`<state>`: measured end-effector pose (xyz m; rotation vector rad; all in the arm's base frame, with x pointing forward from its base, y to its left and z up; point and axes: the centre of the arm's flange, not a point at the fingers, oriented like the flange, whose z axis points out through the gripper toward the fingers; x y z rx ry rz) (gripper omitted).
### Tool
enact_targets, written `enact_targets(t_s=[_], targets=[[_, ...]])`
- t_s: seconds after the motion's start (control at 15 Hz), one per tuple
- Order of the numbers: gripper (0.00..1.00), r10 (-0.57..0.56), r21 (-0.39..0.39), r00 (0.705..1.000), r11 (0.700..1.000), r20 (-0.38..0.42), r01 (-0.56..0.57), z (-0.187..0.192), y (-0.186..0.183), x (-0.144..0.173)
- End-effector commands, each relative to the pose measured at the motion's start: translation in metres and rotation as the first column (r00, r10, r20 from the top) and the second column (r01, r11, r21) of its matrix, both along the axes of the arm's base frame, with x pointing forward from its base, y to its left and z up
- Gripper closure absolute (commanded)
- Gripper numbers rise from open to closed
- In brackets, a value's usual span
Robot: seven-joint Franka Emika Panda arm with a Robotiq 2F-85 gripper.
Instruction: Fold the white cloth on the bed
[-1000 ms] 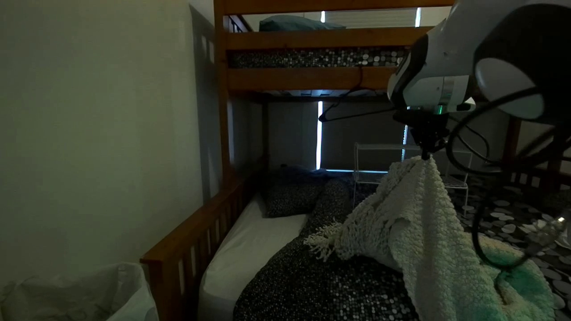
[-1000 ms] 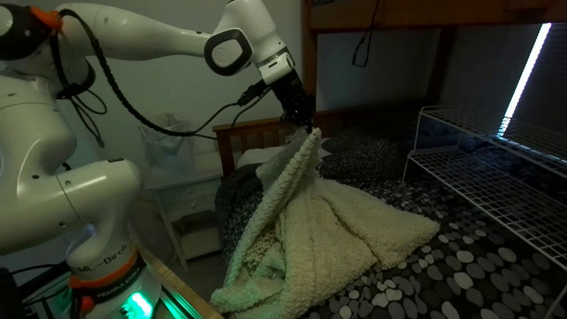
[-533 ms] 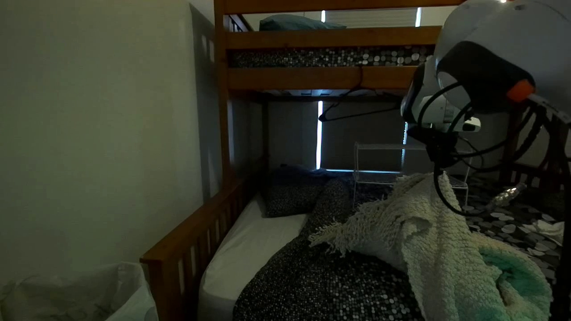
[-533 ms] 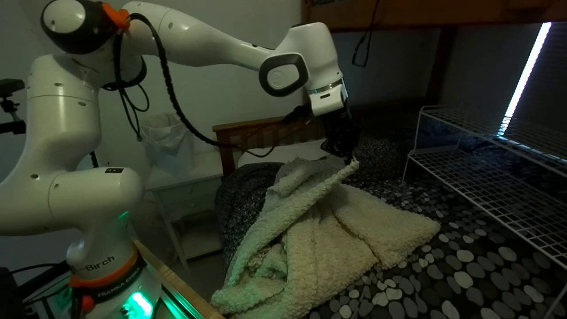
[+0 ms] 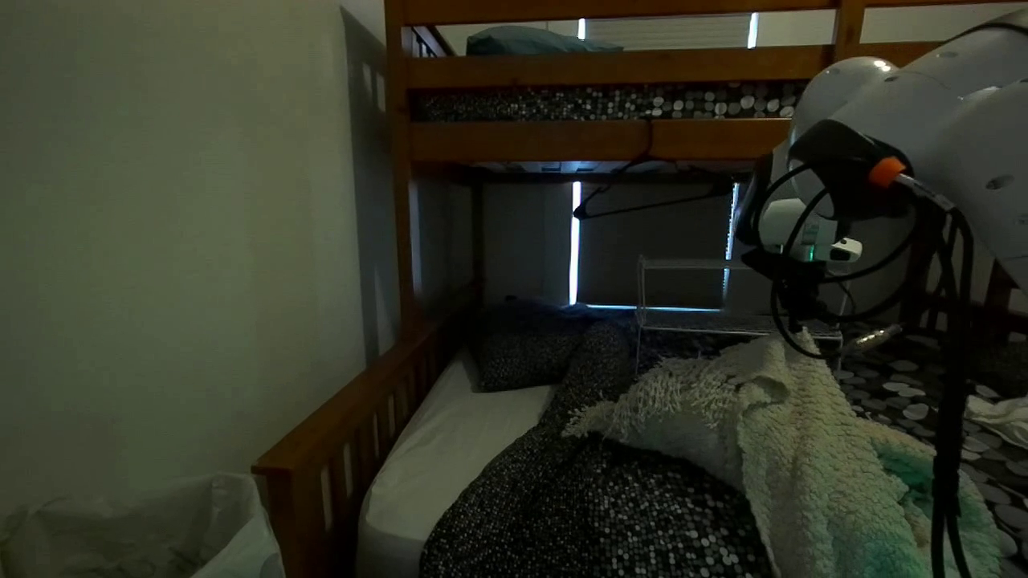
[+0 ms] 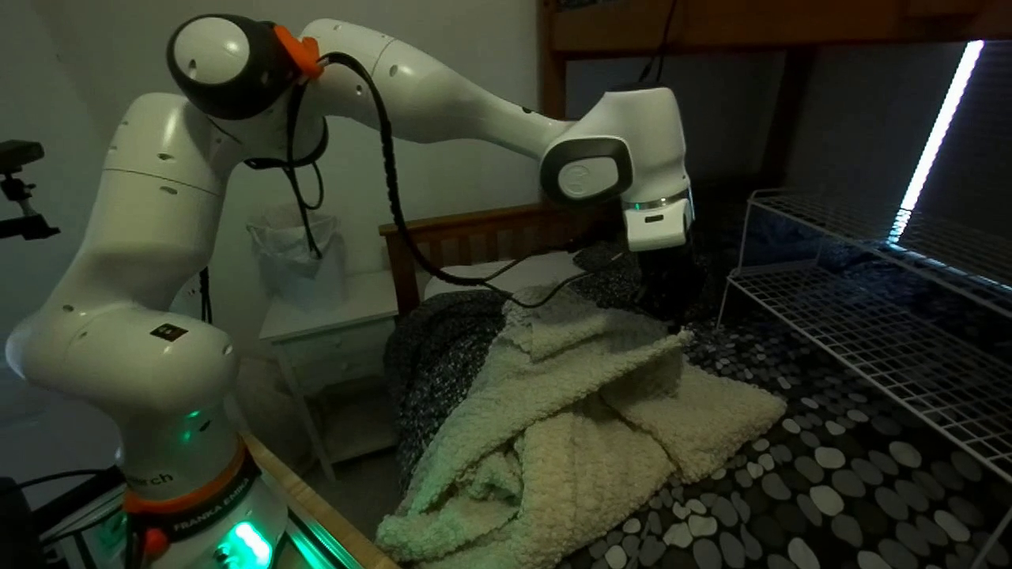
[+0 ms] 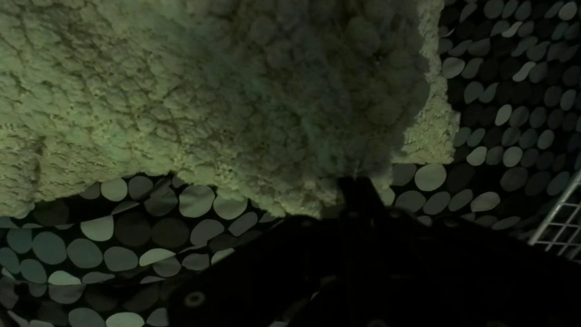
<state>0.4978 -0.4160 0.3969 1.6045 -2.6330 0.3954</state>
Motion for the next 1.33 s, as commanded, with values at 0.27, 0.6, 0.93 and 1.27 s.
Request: enact_targets(t_s=[0.27, 0.6, 0.93, 1.27], targets=[[0.99, -0.113, -0.026, 0.994, 0.993, 0.01, 0.113, -0.019, -0.081, 0.013], [0.99, -0.184, -0.047, 0.978, 0.981, 0.098, 0.189, -0.025, -0.104, 0.021], [0.99, -0.176, -0.048, 0.982, 0.983, 0.075, 0.18, -0.051, -0.092, 0.035], [0.99, -0.117, -0.066, 0.993, 0.991, 0.01, 0.118, -0.08, -0.07, 0.046]])
